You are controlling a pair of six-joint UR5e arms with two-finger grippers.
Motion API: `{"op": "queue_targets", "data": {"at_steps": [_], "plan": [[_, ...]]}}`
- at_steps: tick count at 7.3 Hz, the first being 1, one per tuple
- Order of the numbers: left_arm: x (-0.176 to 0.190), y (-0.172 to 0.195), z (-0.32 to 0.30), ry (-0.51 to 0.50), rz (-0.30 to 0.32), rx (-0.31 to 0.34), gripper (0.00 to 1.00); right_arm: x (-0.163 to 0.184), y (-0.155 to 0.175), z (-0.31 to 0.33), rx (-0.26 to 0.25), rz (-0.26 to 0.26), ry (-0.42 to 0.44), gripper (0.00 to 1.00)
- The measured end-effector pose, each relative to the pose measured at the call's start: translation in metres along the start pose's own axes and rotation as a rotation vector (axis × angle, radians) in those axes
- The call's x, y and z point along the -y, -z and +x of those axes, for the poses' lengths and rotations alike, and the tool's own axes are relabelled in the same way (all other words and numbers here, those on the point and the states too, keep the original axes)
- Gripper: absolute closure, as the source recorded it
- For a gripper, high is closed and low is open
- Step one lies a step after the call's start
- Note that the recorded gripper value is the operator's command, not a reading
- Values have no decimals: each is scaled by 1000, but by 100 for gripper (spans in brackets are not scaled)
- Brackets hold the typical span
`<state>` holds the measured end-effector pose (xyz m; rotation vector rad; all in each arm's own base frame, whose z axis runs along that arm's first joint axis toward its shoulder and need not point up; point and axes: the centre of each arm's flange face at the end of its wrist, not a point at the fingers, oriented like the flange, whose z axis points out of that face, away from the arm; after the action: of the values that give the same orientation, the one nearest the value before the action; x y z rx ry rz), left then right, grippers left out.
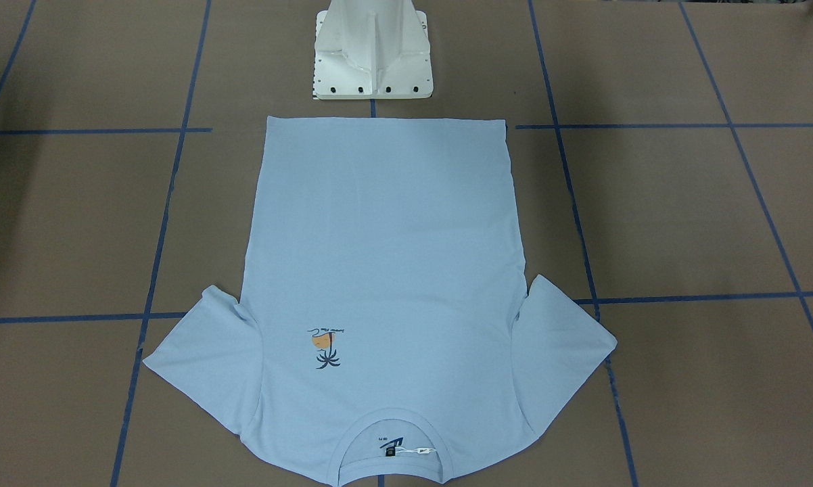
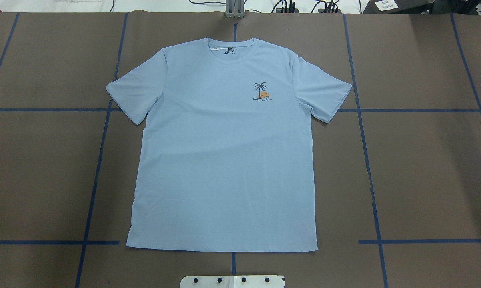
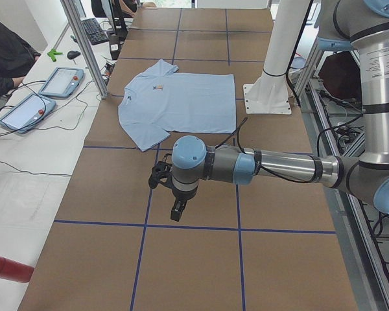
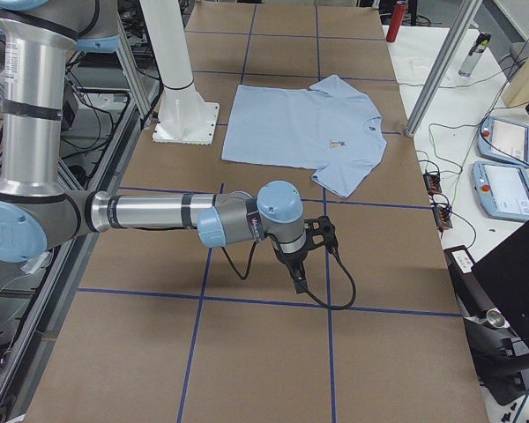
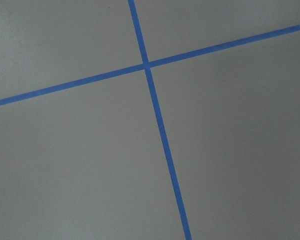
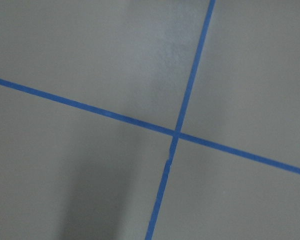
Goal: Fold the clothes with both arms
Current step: 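Move the right gripper toward the sleeve nearest it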
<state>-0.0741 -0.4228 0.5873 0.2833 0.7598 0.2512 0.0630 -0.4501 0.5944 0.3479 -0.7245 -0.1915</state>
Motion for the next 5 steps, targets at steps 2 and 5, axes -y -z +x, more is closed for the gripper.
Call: {"op": "queue_targets", "data": {"at_steps": [2, 5], "plan": [[36, 7, -1, -171, 173, 34, 0, 29, -1, -3, 12, 57, 37, 0], [47, -8, -19, -273, 288, 51, 0, 49, -20, 4, 103, 118, 30, 0]]}}
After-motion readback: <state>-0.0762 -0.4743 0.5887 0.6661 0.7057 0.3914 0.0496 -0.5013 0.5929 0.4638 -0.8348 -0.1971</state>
